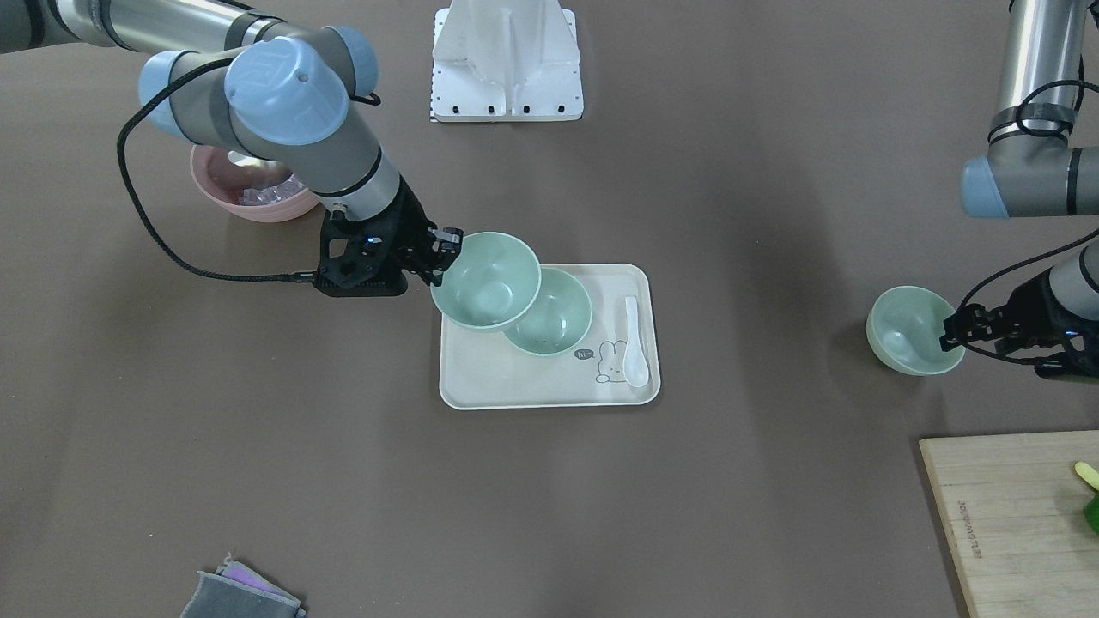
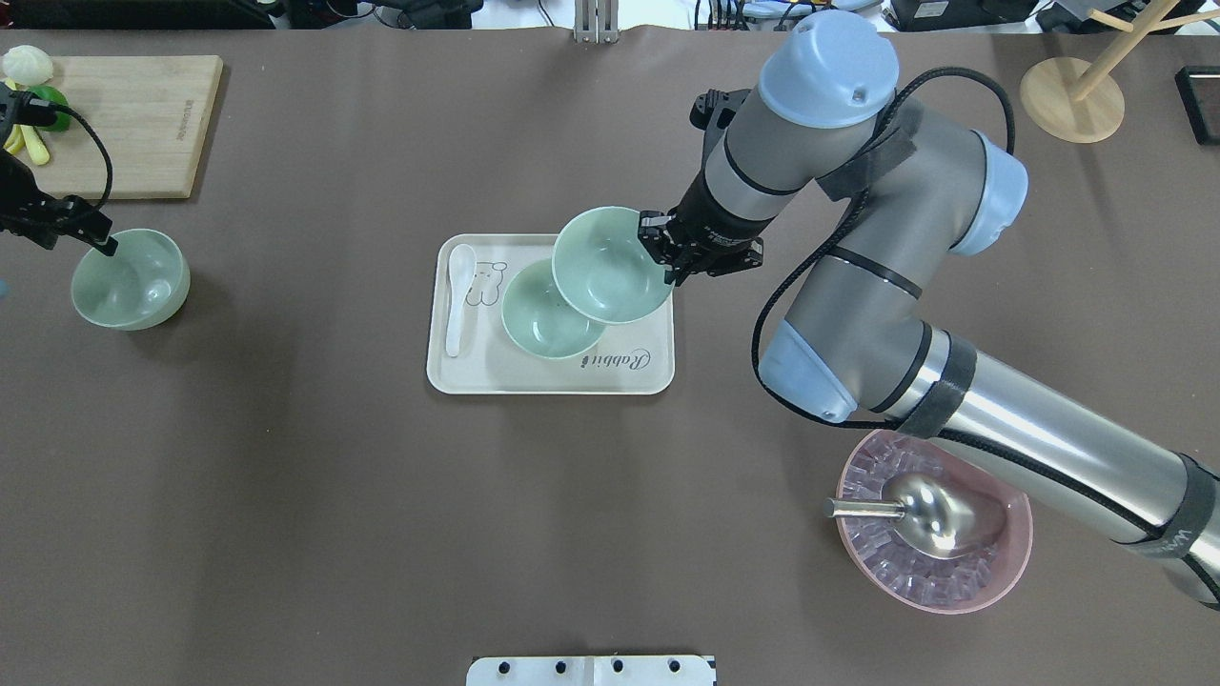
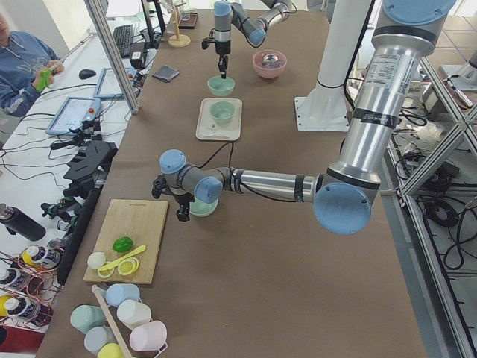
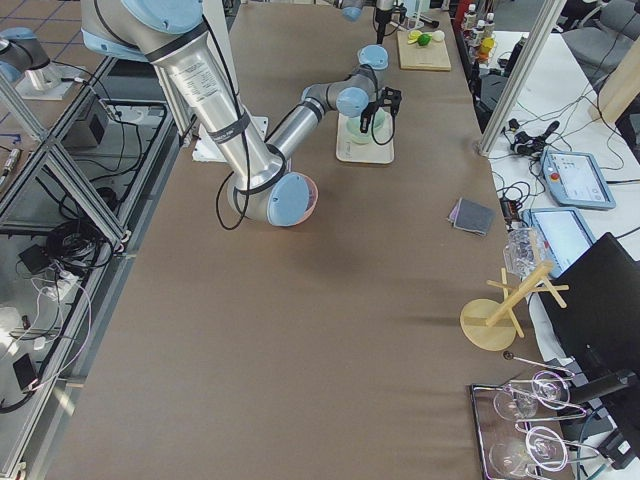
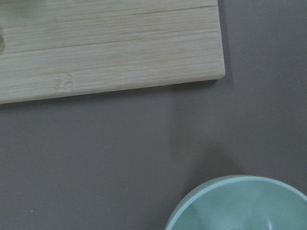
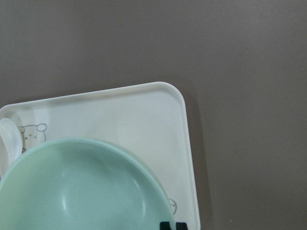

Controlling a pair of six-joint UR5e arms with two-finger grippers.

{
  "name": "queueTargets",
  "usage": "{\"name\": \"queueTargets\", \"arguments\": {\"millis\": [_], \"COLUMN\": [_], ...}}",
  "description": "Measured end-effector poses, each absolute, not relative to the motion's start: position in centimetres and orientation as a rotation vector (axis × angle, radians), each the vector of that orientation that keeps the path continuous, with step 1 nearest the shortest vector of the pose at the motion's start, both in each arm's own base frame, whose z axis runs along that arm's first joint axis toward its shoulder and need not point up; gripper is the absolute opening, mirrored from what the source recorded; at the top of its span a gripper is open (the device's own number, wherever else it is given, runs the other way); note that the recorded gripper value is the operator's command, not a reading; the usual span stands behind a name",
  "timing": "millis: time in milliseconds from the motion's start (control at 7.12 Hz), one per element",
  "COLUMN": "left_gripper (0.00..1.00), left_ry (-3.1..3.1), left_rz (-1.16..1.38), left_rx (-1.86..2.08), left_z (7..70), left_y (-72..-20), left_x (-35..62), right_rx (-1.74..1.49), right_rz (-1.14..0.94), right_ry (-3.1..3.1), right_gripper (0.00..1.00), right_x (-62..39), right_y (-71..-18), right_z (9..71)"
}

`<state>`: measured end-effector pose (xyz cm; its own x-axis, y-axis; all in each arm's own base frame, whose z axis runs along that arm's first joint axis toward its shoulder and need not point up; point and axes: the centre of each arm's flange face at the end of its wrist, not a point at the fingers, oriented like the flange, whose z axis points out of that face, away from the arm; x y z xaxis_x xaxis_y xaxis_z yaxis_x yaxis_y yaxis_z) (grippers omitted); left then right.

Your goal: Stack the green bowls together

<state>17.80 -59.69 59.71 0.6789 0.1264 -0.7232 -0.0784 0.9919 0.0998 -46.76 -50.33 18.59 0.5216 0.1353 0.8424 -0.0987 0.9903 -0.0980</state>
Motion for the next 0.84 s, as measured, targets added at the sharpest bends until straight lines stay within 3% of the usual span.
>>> {"name": "queueTargets", "arguments": {"millis": [421, 702, 842], "left_gripper": [0.43, 0.0, 0.0], "left_ry": [0.815, 0.816, 0.818], "left_rz": [0.118, 0.125, 0.13], "left_rx": [0.058, 0.051, 0.05], "left_z": [60.0, 60.1, 60.1], "left_y": [-59.5, -59.2, -59.1], "left_x": [18.0, 18.5, 18.7], "right_rx": [-0.025, -0.026, -0.027], "right_rz": [0.157, 0.153, 0.148], "right_ry": [-1.01, -1.013, -1.021], "right_gripper": [0.0, 0.0, 0.0], "right_x": [-49.2, -50.0, -50.4], "right_y": [-49.2, -49.1, -48.8], "right_z": [17.6, 17.5, 17.4]}}
